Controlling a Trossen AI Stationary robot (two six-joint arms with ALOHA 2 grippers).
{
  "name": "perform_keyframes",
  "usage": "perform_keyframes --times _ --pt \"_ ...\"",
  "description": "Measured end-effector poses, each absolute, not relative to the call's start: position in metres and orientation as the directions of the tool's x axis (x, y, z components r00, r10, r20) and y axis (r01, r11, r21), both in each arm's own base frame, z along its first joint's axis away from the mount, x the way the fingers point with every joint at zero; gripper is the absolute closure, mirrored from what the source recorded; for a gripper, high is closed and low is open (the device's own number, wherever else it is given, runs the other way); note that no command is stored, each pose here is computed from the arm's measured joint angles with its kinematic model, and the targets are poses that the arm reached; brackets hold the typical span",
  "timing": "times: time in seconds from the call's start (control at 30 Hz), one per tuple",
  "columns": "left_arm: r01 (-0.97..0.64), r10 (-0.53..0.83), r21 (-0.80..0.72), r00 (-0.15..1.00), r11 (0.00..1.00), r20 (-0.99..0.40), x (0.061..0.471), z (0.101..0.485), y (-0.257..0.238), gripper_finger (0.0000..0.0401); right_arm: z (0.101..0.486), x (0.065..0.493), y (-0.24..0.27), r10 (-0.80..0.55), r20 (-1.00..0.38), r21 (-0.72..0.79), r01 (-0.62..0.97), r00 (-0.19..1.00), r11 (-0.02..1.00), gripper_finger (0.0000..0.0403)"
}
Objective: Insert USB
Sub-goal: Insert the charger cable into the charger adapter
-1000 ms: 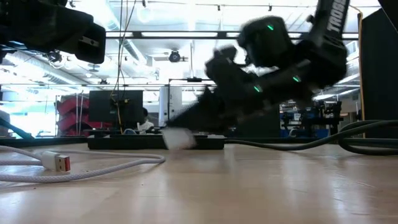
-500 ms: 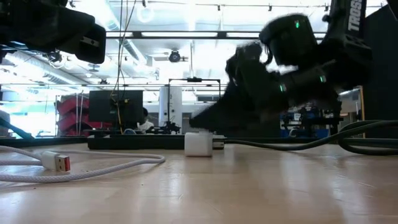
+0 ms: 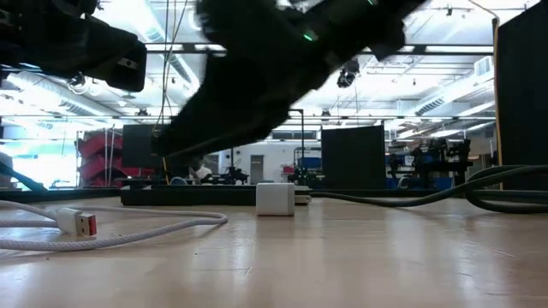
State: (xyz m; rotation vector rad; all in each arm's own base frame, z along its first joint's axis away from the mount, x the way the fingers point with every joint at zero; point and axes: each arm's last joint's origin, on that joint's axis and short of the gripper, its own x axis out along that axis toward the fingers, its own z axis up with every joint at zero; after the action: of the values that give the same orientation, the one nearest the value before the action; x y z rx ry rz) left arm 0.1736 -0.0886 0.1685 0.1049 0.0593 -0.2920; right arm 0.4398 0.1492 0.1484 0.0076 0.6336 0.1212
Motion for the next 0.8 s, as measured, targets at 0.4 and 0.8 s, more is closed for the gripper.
perform_keyframes --times 0.4,0.8 --pt "0.291 -0.284 0.085 0.955 0.953 -0.085 0.173 0.167 -0.089 0.0401 0.117 0.481 0.176 0.21 -0.648 0.181 -0.12 0.732 0.976 0.0243" --pt "0.285 -0.279 0.08 0.957 0.955 -0.083 0.174 0.168 -0.088 0.0401 0.111 0.48 0.173 0.134 -0.676 0.112 -0.078 0.725 0.991 0.0305"
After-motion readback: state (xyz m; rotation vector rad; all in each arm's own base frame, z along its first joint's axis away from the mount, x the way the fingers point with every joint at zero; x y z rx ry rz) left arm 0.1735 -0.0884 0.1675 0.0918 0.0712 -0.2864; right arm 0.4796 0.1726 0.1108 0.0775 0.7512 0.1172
